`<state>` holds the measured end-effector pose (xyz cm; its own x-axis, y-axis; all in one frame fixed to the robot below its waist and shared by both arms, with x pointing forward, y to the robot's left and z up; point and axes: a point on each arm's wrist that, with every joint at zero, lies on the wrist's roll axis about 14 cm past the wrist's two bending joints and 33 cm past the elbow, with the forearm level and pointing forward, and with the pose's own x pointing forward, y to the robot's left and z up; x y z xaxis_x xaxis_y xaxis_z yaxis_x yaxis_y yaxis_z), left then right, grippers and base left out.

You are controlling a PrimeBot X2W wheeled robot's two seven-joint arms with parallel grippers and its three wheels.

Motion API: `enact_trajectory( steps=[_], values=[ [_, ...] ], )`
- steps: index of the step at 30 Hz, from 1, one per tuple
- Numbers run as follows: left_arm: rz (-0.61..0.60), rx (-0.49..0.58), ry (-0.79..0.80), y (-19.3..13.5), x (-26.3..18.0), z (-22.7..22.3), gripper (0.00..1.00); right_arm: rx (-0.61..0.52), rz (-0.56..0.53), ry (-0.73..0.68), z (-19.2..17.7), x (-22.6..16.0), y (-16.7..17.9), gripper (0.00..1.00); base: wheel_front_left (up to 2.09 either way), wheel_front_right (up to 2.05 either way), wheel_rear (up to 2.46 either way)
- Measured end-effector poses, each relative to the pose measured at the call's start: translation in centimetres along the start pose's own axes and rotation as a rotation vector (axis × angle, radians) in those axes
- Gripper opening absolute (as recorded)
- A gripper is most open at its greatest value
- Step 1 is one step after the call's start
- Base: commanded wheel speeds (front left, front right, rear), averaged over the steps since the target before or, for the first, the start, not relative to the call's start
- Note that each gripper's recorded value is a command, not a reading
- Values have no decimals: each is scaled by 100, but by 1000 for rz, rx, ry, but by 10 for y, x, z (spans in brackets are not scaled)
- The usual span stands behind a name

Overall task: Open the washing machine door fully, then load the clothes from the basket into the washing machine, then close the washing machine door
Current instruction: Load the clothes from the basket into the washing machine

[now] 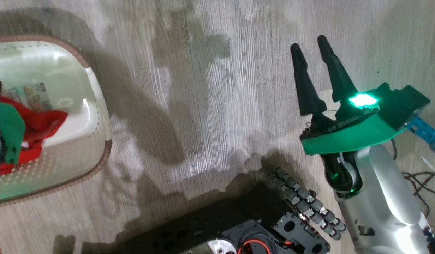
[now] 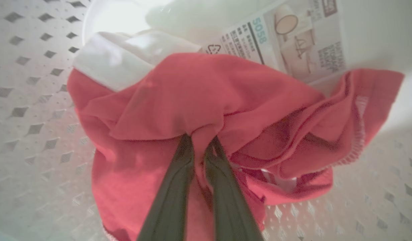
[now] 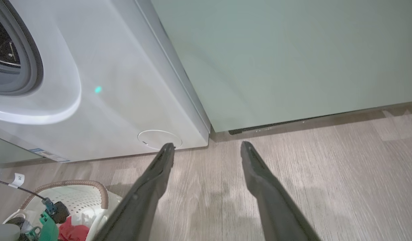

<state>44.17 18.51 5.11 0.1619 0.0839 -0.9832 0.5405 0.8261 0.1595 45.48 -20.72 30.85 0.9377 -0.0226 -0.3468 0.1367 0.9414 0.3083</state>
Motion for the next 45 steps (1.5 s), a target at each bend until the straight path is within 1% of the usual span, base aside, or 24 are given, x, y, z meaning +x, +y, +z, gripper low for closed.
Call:
enact_trajectory(
  steps=[9, 14, 18, 22, 31, 35, 39, 42, 45],
  values=[
    [-4, -2, -81, -4, -37, 10, 0, -23, 5, -84, 36, -8, 4, 100, 0, 0, 0],
    [-4, -38, -162, -6, -68, 21, 0, -19, 19, -120, 52, -21, 12, 100, 0, 0, 0],
    [3, -79, -277, -6, -96, 34, 0, -19, 37, -157, 67, -30, 21, 100, 0, 0, 0],
    [21, -143, -402, -1, -127, 47, 0, -11, 62, -196, 82, -41, 31, 100, 0, 0, 0],
    [69, -230, -691, 10, -203, 77, 0, -2, 123, -257, 105, -65, 52, 100, 0, 0, 0],
    [111, -258, -804, 21, -239, 89, 0, 5, 145, -274, 111, -77, 59, 100, 0, 0, 0],
    [148, -300, -974, 34, -287, 107, 0, 6, 173, -299, 119, -85, 68, 100, 0, 0, 0],
    [157, -338, -1082, 37, -319, 110, 0, 4, 195, -326, 129, -91, 75, 100, 0, 0, 0],
    [173, -381, -1161, 39, -344, 103, 0, 4, 207, -342, 133, -99, 78, 100, 0, 0, 0]
  ],
)
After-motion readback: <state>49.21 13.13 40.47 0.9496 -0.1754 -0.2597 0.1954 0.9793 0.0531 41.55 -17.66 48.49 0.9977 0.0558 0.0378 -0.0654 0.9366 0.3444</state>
